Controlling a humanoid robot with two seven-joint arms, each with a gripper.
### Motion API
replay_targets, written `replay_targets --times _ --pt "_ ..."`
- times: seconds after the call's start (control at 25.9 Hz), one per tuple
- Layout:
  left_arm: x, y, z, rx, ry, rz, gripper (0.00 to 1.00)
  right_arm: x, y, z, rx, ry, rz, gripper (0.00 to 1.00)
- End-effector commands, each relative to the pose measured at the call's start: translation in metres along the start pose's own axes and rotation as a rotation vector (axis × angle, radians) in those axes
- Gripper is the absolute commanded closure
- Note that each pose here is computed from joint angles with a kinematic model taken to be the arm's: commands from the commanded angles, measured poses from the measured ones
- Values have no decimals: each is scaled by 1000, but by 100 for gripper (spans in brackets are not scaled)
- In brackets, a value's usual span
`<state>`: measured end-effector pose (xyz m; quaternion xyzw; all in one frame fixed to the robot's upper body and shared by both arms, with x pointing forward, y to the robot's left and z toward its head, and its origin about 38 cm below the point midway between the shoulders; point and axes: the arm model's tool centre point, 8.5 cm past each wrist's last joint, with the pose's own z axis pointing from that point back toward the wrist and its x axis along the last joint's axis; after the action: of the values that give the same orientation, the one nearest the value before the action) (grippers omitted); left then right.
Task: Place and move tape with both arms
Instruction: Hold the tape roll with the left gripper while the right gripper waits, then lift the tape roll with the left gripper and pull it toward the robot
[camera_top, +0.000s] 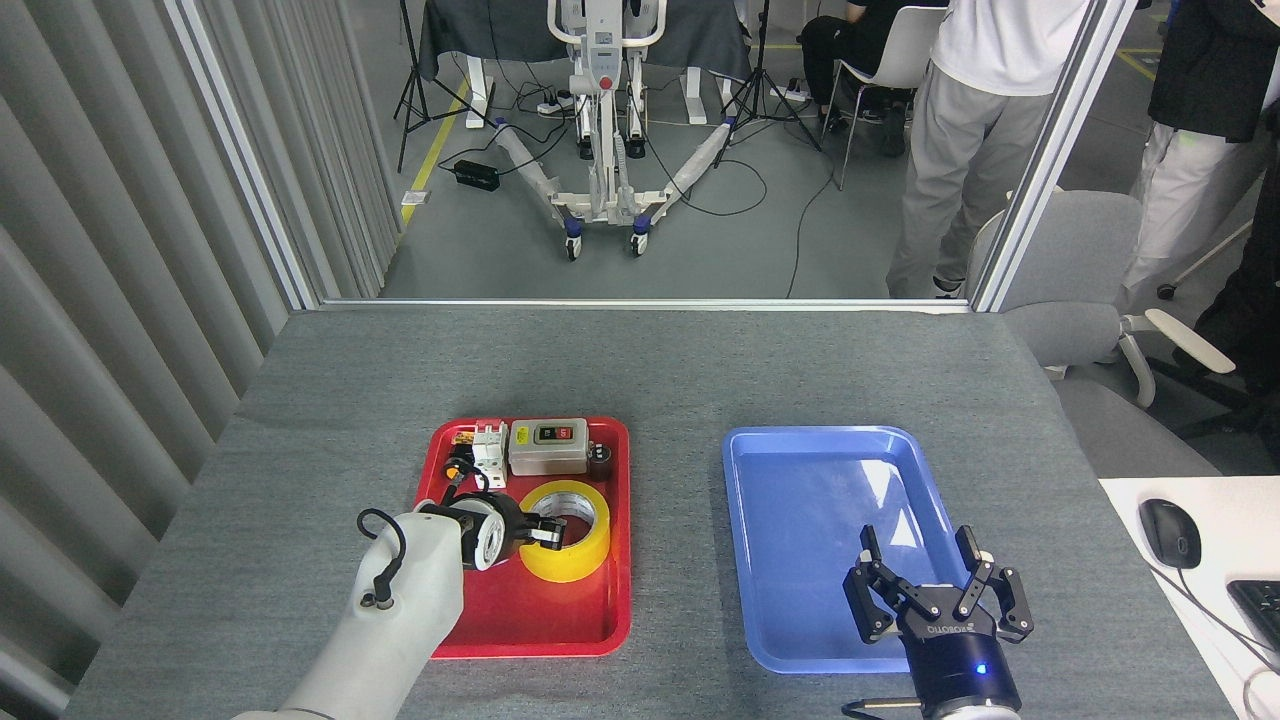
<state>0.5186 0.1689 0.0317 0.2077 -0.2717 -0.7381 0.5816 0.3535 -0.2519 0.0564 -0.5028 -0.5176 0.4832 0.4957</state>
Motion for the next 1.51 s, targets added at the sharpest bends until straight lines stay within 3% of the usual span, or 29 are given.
replay_targets --times 0.0,0.15,0.62,1.04,1.16,1.24,1.35,1.47 --pt "-1 0 0 -2 1 -2 51 -1 0 -1 0 1 7 0" --pt "-1 1 1 -1 -2 -4 57 -3 0 1 1 0 38 0" --pt "-3 5 2 5 -21 -28 68 -6 11 3 30 12 50 0" --pt "-9 8 5 14 -7 -36 70 -5 11 3 30 16 49 0" --pt "-13 21 13 71 0 -19 74 -6 11 3 32 16 52 0" --pt "-23 29 25 141 -9 40 79 -6 11 3 30 16 52 0" --pt "-36 30 42 224 -43 139 79 -6 11 3 33 15 52 0" --pt "-48 19 50 277 -172 362 79 -8 10 3 31 19 55 0"
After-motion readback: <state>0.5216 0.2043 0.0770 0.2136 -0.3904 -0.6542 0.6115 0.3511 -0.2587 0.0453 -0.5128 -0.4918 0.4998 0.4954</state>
